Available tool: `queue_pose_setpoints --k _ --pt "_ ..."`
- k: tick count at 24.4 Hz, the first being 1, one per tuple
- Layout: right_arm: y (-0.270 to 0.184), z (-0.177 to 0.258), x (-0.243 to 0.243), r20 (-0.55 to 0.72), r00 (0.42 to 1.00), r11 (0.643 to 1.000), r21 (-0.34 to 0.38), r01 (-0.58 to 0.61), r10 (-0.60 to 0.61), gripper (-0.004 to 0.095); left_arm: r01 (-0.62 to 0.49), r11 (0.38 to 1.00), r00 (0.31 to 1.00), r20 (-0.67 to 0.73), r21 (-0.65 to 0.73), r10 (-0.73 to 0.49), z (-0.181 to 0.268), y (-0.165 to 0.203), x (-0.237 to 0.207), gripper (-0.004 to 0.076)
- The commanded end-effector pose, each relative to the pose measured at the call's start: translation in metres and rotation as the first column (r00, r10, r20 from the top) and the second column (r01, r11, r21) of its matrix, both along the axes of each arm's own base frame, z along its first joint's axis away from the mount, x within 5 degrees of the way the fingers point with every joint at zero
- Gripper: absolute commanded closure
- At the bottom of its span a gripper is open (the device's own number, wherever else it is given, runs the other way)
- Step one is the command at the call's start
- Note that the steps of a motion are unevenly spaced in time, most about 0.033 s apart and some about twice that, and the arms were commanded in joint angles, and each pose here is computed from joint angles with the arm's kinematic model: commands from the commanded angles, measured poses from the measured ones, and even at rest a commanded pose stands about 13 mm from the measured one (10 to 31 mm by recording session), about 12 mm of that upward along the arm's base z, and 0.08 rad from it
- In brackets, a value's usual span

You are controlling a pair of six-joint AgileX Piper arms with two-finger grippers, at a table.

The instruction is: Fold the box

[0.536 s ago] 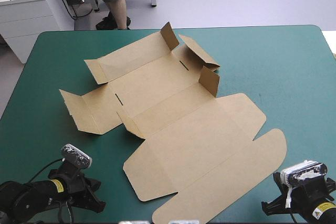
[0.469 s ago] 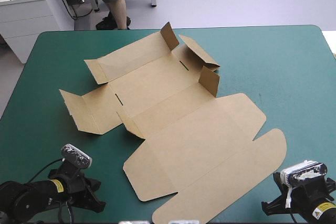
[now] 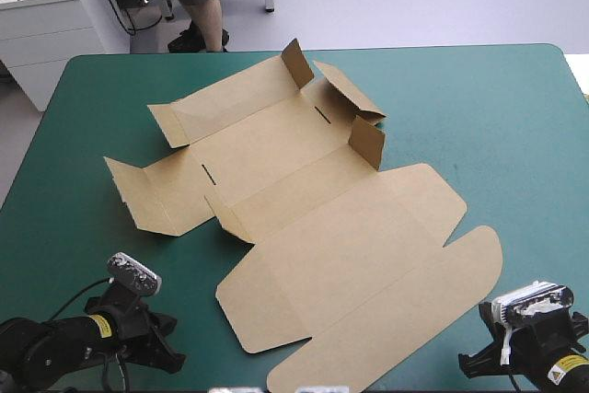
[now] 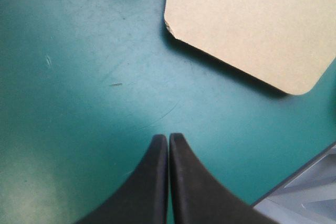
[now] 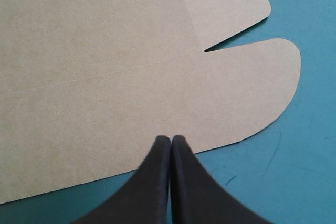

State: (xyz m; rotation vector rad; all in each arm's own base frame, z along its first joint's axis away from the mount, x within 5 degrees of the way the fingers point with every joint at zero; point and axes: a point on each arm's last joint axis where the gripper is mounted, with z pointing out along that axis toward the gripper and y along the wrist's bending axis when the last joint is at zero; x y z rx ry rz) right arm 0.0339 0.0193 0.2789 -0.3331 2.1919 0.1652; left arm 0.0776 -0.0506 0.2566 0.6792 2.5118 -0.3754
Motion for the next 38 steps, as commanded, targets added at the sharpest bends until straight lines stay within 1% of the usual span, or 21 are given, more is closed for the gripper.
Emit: queue_pose_setpoints --k 1,9,11,14,17,19,20,21,22,24,25,28,30,32,34,38 --pt "0.000 0.010 0.003 0.065 0.998 1.000 0.009 0.002 -0.003 0.0927 -0.009 0.999 0.999 0.049 -0.046 0.011 0.010 -0.003 0.003 0.0732" --pt "0.000 0.010 0.003 0.065 0.998 1.000 0.009 0.002 -0.003 0.0922 -0.009 0.999 0.999 0.049 -0.046 0.011 0.010 -0.003 0.003 0.0732" --pt "0.000 0.010 0.003 0.065 0.998 1.000 0.009 0.002 -0.003 0.0907 -0.009 0.999 0.999 0.049 -0.046 0.011 0.010 -0.003 0.003 0.0732" --pt "0.000 0.010 0.003 0.065 0.998 1.000 0.009 0.002 -0.003 0.0838 -0.009 0.999 0.999 0.049 -0.046 0.011 0.010 -0.003 0.003 0.0732" --pt "0.000 0.010 0.003 0.065 0.998 1.000 0.009 0.002 -0.003 0.0706 -0.009 0.999 0.999 0.049 -0.046 0.011 0.010 -0.003 0.003 0.0732" --pt "0.000 0.010 0.003 0.065 0.998 1.000 0.009 0.002 -0.003 0.0586 -0.009 0.999 0.999 0.049 -0.046 0.011 0.010 -0.003 0.003 0.0732" --pt "0.000 0.010 0.003 0.061 0.998 1.000 0.008 0.001 -0.002 0.0458 -0.009 0.999 0.999 0.049 -0.046 0.011 0.010 -0.003 0.003 0.0732" --pt "0.000 0.010 0.003 0.058 0.998 1.000 0.008 0.001 -0.001 0.0412 -0.009 0.999 0.999 0.049 -0.046 0.011 0.010 -0.003 0.003 0.0732" --pt "0.000 0.009 0.002 0.050 0.999 1.000 0.007 -0.001 0.001 0.0327 -0.009 0.999 0.999 0.049 -0.046 0.011 0.010 -0.003 0.003 0.0732" --pt "0.000 0.012 0.000 0.045 0.999 1.000 -0.001 -0.007 0.008 0.0283 -0.009 0.999 0.999 0.049 -0.046 0.011 0.010 -0.003 0.003 0.0732" --pt "0.000 0.014 -0.001 0.046 0.999 1.000 -0.006 -0.010 0.010 0.0283 -0.009 0.999 0.999 0.049 -0.046 0.011 0.010 -0.003 0.003 0.0732" --pt "0.000 0.036 -0.005 0.117 0.993 1.000 -0.003 -0.011 0.011 0.0282 -0.009 0.999 0.999 0.049 -0.046 0.011 0.010 -0.003 0.003 0.0732" --pt "0.000 0.051 -0.003 0.124 0.992 1.000 -0.002 -0.012 0.012 0.0283 -0.009 0.999 0.999 0.049 -0.046 0.011 0.010 -0.003 0.003 0.0732" --pt "0.001 0.065 0.006 0.077 0.997 1.000 -0.008 -0.020 0.020 0.0283 -0.009 0.999 0.999 0.049 -0.046 0.011 0.010 -0.003 0.003 0.0732" --pt "0.003 0.079 0.026 0.013 1.000 1.000 -0.012 -0.024 0.024 0.0283 -0.009 0.999 0.999 0.050 -0.044 0.011 0.010 -0.003 0.003 0.0732" --pt "0.005 0.102 0.062 -0.043 0.999 0.999 -0.021 -0.032 0.031 0.0282 -0.009 0.999 0.999 0.051 -0.045 0.011 0.010 -0.003 0.004 0.0732"
